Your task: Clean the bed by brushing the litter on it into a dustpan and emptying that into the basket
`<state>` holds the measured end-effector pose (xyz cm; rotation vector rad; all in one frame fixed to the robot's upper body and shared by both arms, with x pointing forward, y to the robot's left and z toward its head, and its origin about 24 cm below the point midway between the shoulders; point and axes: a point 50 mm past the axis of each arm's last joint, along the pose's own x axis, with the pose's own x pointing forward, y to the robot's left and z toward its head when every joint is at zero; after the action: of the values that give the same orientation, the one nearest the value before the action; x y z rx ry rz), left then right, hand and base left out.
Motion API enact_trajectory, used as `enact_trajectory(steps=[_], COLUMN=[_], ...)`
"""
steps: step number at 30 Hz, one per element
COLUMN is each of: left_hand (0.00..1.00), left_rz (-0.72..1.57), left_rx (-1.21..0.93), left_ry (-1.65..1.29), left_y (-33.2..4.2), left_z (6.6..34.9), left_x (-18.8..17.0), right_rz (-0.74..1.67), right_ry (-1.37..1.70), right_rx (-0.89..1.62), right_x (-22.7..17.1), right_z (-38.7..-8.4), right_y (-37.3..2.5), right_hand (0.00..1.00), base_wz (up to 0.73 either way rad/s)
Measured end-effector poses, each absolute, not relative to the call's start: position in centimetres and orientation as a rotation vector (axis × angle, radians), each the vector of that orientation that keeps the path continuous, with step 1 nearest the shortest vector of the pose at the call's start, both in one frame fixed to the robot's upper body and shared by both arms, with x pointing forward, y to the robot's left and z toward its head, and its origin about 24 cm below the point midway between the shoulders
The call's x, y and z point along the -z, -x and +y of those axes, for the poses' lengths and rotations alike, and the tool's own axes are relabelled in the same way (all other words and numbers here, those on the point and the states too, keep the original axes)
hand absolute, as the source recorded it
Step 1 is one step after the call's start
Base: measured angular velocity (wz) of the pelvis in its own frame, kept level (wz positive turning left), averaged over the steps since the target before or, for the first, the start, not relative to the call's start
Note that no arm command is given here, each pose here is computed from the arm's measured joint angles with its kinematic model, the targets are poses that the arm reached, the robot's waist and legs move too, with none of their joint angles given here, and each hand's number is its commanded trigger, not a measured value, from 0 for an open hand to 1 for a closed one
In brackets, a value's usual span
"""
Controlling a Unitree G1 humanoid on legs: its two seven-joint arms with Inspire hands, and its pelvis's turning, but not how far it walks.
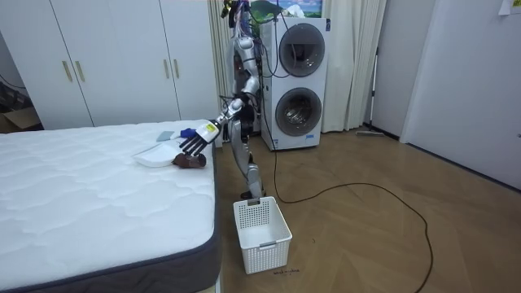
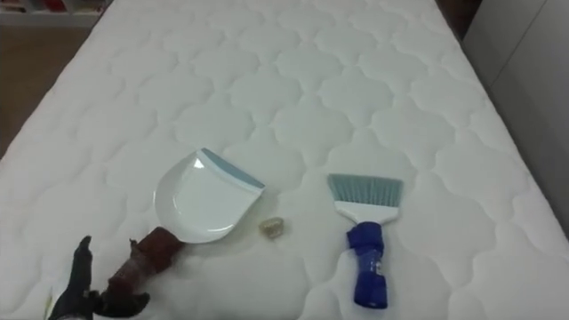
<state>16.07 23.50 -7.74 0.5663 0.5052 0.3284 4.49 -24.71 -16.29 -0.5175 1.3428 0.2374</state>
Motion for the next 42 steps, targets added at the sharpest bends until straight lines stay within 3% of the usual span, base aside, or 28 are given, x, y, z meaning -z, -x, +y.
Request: enact_trajectory(steps=[26, 42], left_hand=[0.0, 0.0], left_rz=[0.435, 0.594], left_rx=[-0.208, -0.194], left_ry=[-0.566, -0.62], left_y=[-17.3, -17.5], left_z=[21.0, 21.6], left_x=[7.6, 10.5], right_rz=[1.417, 1.385], right_ry=[0.444, 0.439], right_rx=[-0.246, -0.156], right_x=[16.6, 16.5], right_z=[-24.3, -24.6], right_y=[-2.9, -5.1], right_hand=[0.0, 0.0], base_wz=[-0.03, -0.01])
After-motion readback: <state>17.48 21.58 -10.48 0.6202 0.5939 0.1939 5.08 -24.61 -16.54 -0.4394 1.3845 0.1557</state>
